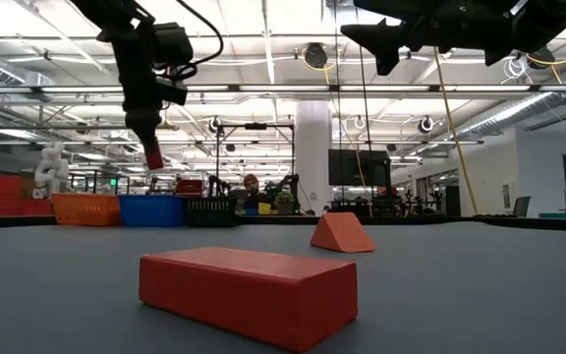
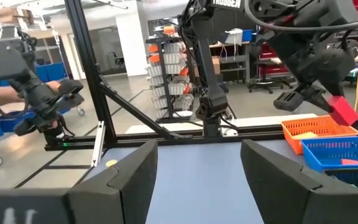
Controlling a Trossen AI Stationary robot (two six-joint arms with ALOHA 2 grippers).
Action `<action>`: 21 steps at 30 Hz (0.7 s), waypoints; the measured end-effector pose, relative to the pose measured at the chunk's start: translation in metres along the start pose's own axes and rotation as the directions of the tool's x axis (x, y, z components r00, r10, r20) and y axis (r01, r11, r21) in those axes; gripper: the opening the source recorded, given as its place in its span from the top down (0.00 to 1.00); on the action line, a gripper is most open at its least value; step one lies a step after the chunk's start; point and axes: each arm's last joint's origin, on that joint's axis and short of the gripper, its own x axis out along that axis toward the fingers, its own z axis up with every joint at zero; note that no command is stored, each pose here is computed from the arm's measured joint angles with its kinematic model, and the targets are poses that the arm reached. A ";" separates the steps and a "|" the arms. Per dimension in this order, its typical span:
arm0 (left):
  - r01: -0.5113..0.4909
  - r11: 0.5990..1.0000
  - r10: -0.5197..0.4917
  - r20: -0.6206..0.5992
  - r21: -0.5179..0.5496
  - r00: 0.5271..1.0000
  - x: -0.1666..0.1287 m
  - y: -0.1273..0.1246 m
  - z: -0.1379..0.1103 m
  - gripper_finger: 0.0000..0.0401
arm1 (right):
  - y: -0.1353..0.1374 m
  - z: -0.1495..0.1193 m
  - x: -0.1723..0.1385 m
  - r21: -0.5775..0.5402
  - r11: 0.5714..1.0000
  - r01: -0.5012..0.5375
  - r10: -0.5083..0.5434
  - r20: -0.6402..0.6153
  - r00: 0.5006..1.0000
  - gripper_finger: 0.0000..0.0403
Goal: Sort & place blocks by color
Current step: Put the red block into the blue bin, then put the orange block into the orange bin
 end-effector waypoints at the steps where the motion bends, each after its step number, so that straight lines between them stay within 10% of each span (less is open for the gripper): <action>1: 0.000 1.000 0.000 -0.003 -0.005 1.000 0.001 0.001 -0.001 0.60 | 0.000 0.000 0.000 0.000 1.000 0.000 0.000 -0.002 1.000 0.44; 13: 0.068 0.998 -0.068 0.027 -0.010 0.997 0.013 -0.005 0.008 0.30 | -0.003 -0.002 0.000 -0.003 0.997 0.079 -0.079 -0.016 0.997 0.44; 21: 0.224 0.974 -0.223 0.013 -0.027 0.975 0.000 -0.033 0.009 0.28 | -0.003 -0.003 0.000 -0.008 0.996 0.084 -0.084 -0.018 0.996 0.44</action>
